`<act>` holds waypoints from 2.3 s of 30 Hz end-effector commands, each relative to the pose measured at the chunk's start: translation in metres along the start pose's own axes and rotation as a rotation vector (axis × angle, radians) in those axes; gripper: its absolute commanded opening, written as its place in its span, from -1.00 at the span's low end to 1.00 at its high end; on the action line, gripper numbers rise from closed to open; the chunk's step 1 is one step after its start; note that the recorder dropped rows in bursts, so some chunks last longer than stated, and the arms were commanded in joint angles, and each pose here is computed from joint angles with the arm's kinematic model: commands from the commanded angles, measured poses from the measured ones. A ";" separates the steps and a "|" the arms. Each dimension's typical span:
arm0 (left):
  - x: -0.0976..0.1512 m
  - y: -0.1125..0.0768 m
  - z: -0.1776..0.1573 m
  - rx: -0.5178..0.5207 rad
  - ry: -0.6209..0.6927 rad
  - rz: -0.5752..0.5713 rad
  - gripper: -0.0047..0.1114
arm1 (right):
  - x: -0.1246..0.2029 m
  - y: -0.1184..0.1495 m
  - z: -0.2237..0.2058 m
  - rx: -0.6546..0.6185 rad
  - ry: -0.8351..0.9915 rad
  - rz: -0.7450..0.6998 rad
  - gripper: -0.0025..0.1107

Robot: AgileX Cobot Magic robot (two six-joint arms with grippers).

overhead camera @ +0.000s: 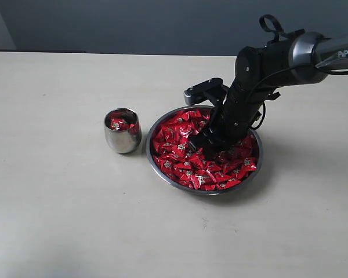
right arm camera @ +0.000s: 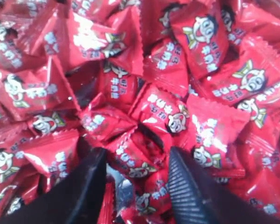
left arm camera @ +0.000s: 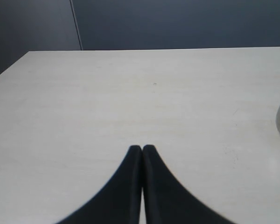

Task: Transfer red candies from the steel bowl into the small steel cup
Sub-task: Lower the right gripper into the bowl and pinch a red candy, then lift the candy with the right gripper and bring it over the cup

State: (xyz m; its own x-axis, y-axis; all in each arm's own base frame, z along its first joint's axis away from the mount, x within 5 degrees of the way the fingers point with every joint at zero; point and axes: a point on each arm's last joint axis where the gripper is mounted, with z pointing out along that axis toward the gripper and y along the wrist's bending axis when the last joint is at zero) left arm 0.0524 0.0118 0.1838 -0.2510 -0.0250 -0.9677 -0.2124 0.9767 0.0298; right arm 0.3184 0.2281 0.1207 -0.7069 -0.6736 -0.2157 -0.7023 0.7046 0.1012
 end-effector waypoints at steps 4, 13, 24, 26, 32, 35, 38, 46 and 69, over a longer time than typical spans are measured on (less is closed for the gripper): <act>0.000 0.000 0.000 0.006 -0.011 -0.006 -0.91 | 0.003 -0.001 0.013 -0.003 0.027 -0.002 -0.22; 0.000 0.000 0.000 0.006 -0.011 -0.006 -0.91 | 0.001 -0.002 0.013 0.000 0.010 0.001 -0.62; 0.000 0.000 0.000 0.006 -0.011 -0.006 -0.91 | -0.006 -0.002 0.009 0.004 -0.024 0.003 -0.97; 0.000 0.000 0.000 0.006 -0.011 -0.006 -0.91 | -0.010 -0.002 0.003 0.003 -0.034 -0.001 -0.97; 0.000 0.000 0.000 0.006 -0.011 -0.006 -0.91 | -0.023 0.000 -0.019 0.004 -0.079 -0.013 -0.97; 0.000 0.000 0.000 0.006 -0.011 -0.006 -0.91 | -0.025 0.001 -0.026 0.006 -0.096 -0.016 -0.97; 0.000 0.000 0.000 0.006 -0.011 -0.006 -0.91 | -0.024 0.001 -0.030 0.008 -0.094 -0.021 -0.97; 0.000 0.000 0.000 0.006 -0.011 -0.006 -0.91 | -0.027 0.003 -0.055 0.033 -0.156 -0.039 -0.97; 0.000 0.000 0.000 0.006 -0.011 -0.006 -0.91 | -0.102 0.076 -0.106 -0.099 -0.407 -0.161 -0.97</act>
State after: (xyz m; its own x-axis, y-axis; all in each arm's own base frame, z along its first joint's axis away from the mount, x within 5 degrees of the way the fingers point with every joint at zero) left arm 0.0524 0.0118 0.1838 -0.2510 -0.0250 -0.9677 -0.2124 0.9767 0.0298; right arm 0.3295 0.3108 0.2559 -0.5192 -0.6036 -0.6050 -0.8019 0.5888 0.1008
